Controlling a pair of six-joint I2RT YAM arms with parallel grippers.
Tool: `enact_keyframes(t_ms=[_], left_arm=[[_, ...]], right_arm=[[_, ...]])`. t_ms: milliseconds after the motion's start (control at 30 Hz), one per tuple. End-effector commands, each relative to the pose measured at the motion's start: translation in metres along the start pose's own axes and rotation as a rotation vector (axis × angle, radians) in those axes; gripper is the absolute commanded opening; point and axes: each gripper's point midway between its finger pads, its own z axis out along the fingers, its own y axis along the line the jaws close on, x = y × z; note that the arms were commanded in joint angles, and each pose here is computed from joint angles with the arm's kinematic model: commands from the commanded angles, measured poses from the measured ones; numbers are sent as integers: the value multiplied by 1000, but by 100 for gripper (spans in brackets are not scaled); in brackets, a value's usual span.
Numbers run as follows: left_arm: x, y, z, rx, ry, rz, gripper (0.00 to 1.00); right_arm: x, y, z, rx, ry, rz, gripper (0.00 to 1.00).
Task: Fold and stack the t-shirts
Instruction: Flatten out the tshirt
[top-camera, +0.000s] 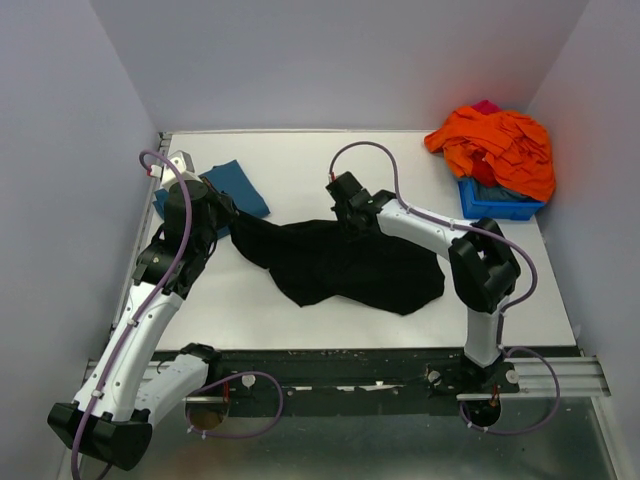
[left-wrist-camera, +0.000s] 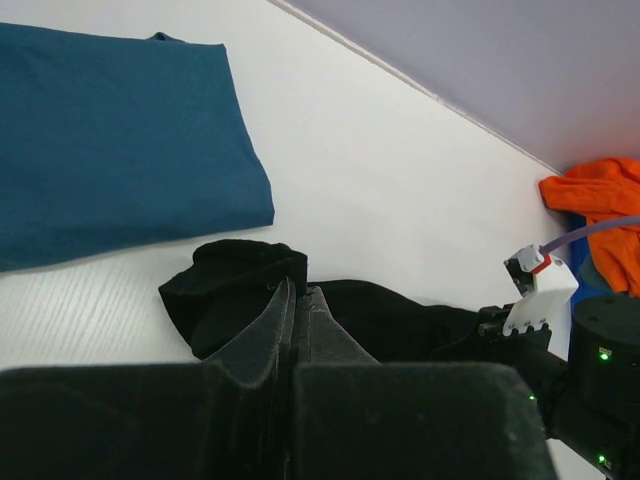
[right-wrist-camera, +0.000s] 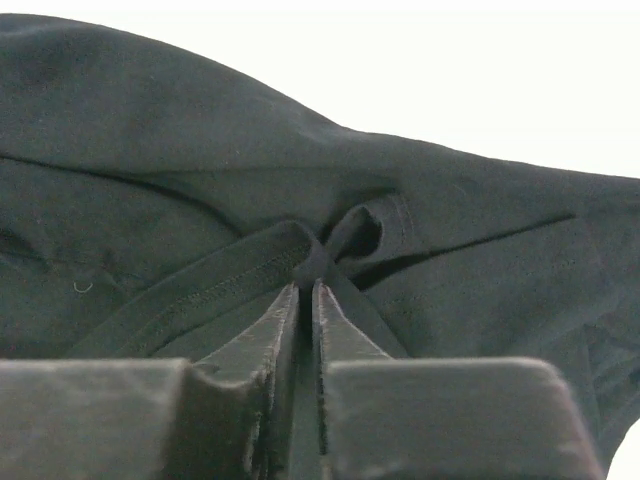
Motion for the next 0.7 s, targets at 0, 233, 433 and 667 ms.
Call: enact_keyframes(t_ms=[0, 233, 433, 667], left_arm=[[1, 0, -1, 12, 2, 8, 0], [-5, -7, 10, -6, 8, -2, 0], [-30, -24, 38, -62, -4, -13, 0], [-134, -44, 49, -127, -131, -44, 0]], right_arm=[[-8, -6, -12, 25, -20, -3, 8], [-46, -45, -74, 28, -182, 121, 1], [-93, -133, -152, 68, -398, 339, 1], [-141, -218, -282, 97, -673, 511, 1]])
